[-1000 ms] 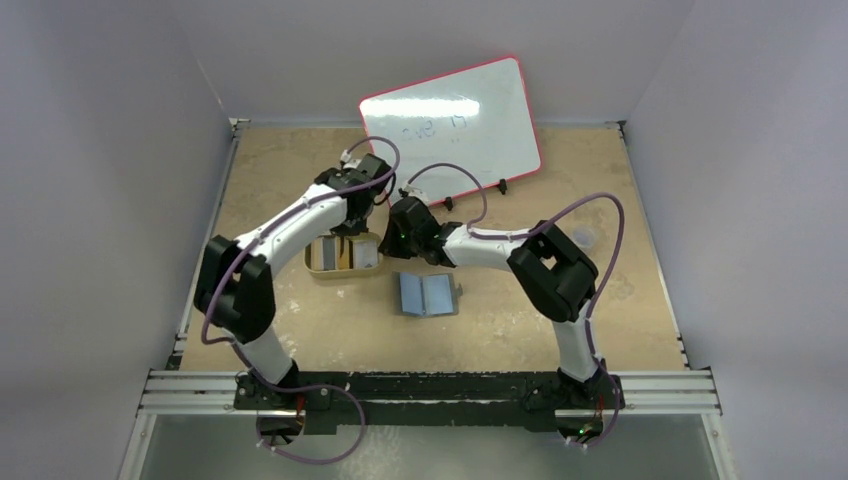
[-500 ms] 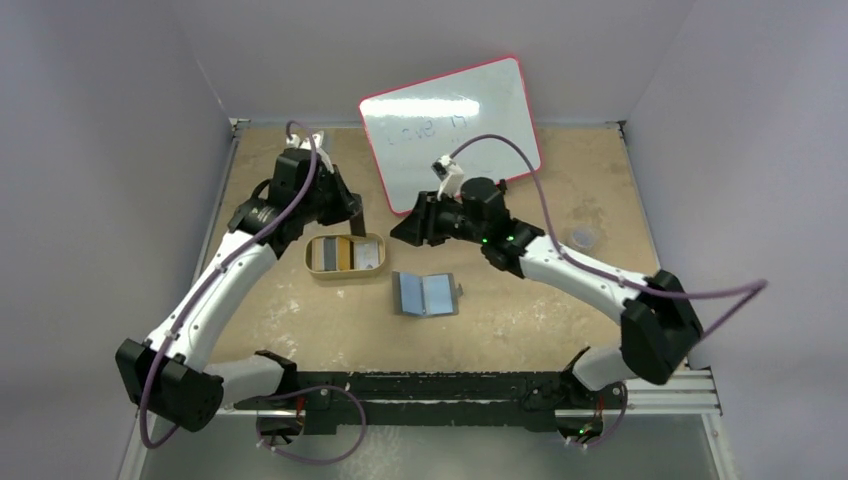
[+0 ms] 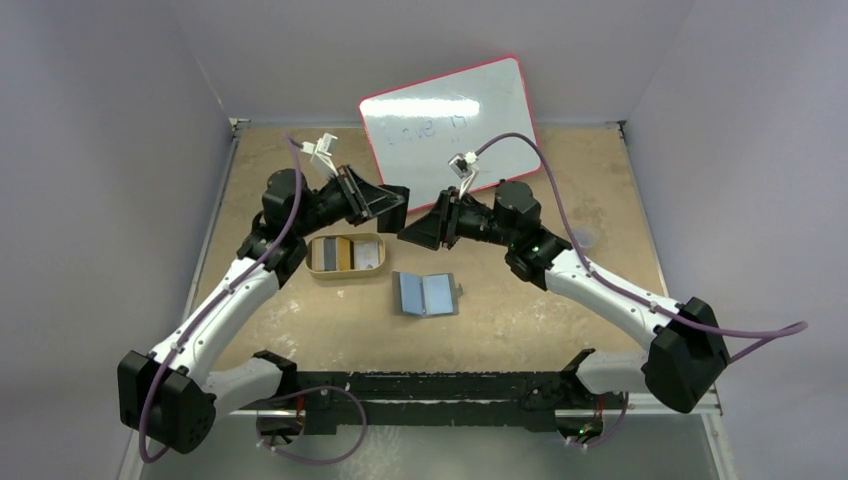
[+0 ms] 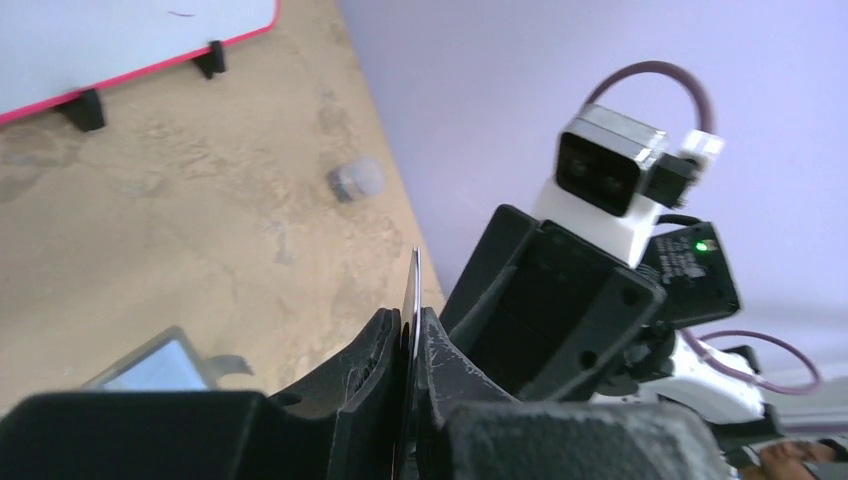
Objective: Put the credit cards into the card holder
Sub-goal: Pick up the credit card from the storage box.
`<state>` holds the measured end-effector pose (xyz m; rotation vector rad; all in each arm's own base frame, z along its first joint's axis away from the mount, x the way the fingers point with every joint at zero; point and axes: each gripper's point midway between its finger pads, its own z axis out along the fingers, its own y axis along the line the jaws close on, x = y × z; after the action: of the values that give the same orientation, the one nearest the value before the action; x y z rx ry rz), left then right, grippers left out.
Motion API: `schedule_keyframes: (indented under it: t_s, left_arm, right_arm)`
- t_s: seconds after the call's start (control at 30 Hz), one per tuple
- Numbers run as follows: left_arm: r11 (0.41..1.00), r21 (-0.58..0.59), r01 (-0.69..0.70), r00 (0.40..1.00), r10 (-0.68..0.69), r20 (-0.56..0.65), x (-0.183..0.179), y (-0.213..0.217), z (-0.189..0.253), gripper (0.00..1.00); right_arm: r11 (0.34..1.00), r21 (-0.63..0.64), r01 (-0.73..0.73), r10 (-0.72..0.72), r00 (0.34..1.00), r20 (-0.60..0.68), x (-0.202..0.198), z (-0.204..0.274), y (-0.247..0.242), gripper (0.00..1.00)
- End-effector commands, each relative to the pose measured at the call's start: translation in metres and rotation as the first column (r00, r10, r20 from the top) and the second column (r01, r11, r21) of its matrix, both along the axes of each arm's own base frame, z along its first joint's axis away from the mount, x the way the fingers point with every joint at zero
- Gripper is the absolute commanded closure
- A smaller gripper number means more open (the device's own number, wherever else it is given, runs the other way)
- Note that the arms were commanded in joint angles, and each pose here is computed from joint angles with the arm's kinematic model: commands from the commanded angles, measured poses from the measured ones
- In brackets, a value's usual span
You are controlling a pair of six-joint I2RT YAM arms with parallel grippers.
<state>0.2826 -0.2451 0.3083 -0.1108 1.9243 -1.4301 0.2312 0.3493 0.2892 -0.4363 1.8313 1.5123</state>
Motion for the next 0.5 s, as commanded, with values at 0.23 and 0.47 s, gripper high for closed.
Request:
schedule_keyframes:
  t_s: [0.23, 0.47]
  left_arm:
    - [0.98, -0.15, 0.13, 0.984, -0.109, 0.143, -0.03, -0.009, 0.06, 0.88]
    - [0.98, -0.132, 0.148, 0.982, -0.13, 0.137, -0.032, -0.01, 0.055, 0.93]
  right_arm:
    - [0.996, 0.057, 0.066, -0.065, 0.998, -0.018, 0.01, 0.013, -0.007, 0.92]
    - [0.993, 0.084, 0.079, -0.079, 0.997, -0.002, 0.008, 0.026, -0.021, 0.84]
